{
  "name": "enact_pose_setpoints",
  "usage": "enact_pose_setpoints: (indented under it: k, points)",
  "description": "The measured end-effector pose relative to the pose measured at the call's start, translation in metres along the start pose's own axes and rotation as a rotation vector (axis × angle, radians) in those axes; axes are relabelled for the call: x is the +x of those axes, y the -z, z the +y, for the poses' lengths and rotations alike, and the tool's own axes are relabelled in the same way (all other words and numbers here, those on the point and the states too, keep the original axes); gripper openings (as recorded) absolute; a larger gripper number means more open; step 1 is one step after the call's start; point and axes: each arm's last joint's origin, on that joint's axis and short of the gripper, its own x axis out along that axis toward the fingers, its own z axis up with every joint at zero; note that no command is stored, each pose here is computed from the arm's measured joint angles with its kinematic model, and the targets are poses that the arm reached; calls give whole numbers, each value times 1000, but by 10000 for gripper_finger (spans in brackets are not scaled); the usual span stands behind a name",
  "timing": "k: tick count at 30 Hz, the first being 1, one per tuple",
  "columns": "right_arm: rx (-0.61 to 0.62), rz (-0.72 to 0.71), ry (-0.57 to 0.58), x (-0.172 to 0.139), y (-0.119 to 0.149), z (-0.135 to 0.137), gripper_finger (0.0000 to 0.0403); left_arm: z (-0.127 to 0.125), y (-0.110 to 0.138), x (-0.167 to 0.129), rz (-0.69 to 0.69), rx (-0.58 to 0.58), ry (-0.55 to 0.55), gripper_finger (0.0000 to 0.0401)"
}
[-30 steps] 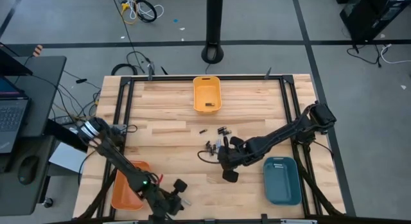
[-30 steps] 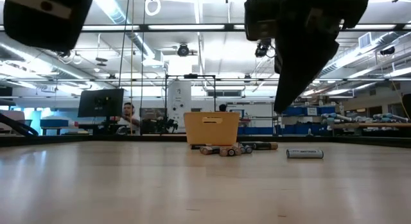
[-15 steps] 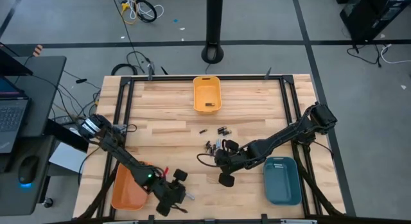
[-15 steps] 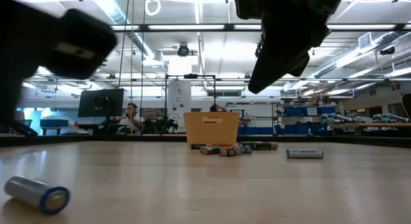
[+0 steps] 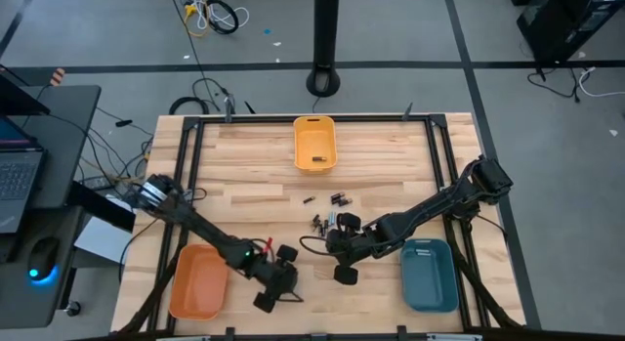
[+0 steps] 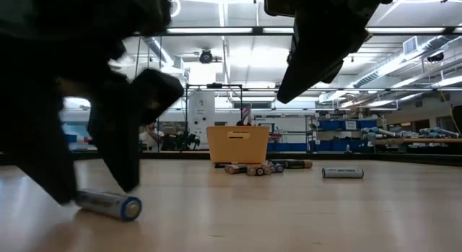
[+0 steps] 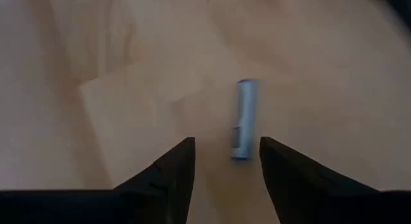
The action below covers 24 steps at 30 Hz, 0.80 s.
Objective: Sort batteries
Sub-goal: Put the white battery into the blue bin
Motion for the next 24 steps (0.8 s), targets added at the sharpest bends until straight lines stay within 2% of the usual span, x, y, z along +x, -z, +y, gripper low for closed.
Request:
enact_pose_setpoints:
  k: [7, 18, 24]
  points:
    - [-16, -7, 8, 0, 0, 0, 11, 9, 1, 7, 9, 3, 17, 173]
    - [-22, -21, 7, 0, -1, 0, 11, 8, -1, 8, -17, 1, 25, 64]
    - [-16, -39, -4, 0, -3, 1, 11, 7, -2, 10, -32, -6, 29, 42]
